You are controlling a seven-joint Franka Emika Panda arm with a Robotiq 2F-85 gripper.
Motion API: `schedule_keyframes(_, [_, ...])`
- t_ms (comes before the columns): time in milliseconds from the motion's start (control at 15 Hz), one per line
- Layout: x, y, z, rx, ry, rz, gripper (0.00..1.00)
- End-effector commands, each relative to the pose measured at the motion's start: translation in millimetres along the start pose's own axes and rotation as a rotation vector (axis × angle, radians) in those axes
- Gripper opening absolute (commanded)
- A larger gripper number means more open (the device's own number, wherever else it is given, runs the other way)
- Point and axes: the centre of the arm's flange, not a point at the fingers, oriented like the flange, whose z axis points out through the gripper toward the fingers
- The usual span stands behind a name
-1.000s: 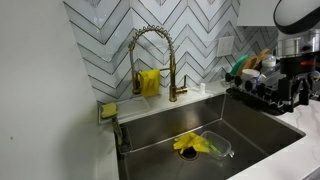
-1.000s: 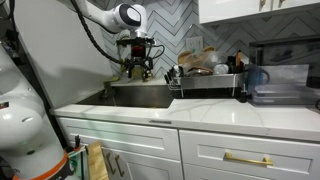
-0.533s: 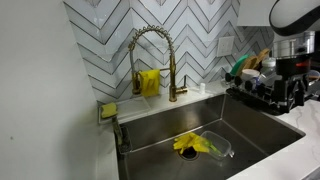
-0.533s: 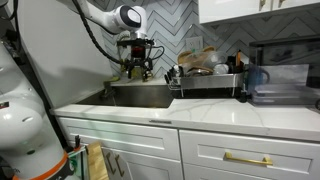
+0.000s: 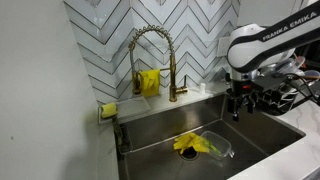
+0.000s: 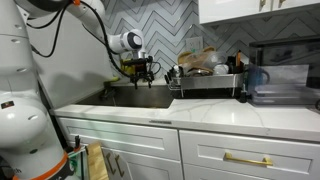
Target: Remove the lunchbox from the sink, put it on the counter, remove the lunchbox from the drying rack put it on the counter, put the lunchbox with a spoon in it in the lunchbox on the right and put them in the sink
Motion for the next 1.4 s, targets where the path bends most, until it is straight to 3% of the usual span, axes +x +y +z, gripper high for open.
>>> schedule_keyframes(0, [10,-2,10,-0.013,0.015,0.008,1.00])
schedule_keyframes(400, [28,0,20,-0.021,0.027,0.020,1.00])
schedule_keyframes(467, [39,5,32,0.004,-0.018,0.042,1.00])
schedule_keyframes(1133, [111,-16,123,0.104,-0.087,-0.014,1.00])
schedule_keyframes(1333, [101,-15,126,0.091,-0.088,-0.019,1.00])
